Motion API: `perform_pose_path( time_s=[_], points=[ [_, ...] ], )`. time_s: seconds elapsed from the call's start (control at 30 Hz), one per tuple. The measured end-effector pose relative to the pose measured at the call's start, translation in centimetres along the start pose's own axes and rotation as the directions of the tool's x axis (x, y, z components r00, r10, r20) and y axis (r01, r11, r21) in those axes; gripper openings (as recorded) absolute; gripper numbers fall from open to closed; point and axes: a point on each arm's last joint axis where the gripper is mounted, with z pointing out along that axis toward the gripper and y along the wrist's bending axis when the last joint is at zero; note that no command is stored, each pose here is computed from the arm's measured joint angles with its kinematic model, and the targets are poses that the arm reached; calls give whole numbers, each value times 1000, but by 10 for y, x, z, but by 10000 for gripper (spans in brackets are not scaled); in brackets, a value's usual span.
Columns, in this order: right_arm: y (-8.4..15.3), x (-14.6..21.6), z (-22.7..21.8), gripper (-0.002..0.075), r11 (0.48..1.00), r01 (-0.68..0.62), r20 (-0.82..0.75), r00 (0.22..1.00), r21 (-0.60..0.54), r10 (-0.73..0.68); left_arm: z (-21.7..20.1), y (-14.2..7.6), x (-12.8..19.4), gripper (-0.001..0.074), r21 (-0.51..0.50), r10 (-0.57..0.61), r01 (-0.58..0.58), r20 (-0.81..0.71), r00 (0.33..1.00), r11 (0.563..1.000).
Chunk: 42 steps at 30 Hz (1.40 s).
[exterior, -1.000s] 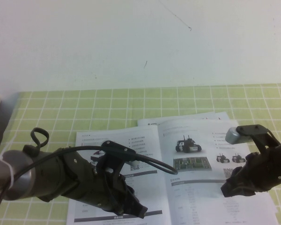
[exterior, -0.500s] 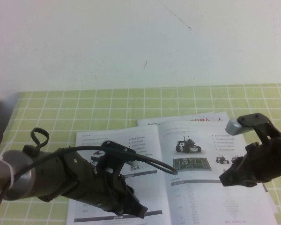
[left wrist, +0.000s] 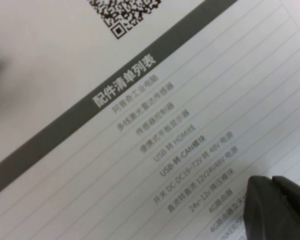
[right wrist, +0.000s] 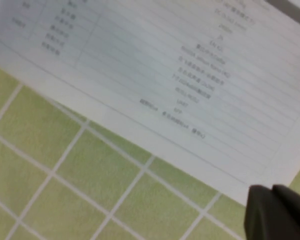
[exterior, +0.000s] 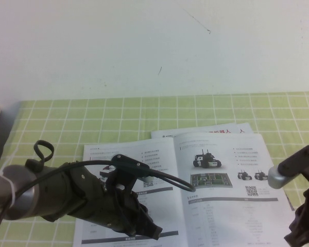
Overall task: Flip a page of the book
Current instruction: Open the closed book
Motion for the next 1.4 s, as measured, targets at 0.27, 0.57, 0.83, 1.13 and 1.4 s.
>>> perform_pose_path(
  time_s=[0.27,0.57,0.83,1.13,1.4],
  points=[
    [-12,4,28,59,984,-179,-22,984,11,179,0,0,0,-4,0,0,0,0,1000,1000],
    [-15,2,43,360,960,-280,-50,959,-31,278,0,0,0,-4,-3,16,-16,2,1000,1000],
    [-16,4,56,379,956,-292,-111,952,-31,287,0,0,0,-4,-3,18,-18,2,1000,1000],
    [-19,9,56,379,950,-311,-150,938,22,311,0,0,0,-4,-3,18,-18,3,1000,1000],
    [-20,7,57,379,946,-322,-128,938,28,322,0,0,0,-4,-3,19,-19,3,1000,1000]
  ],
)
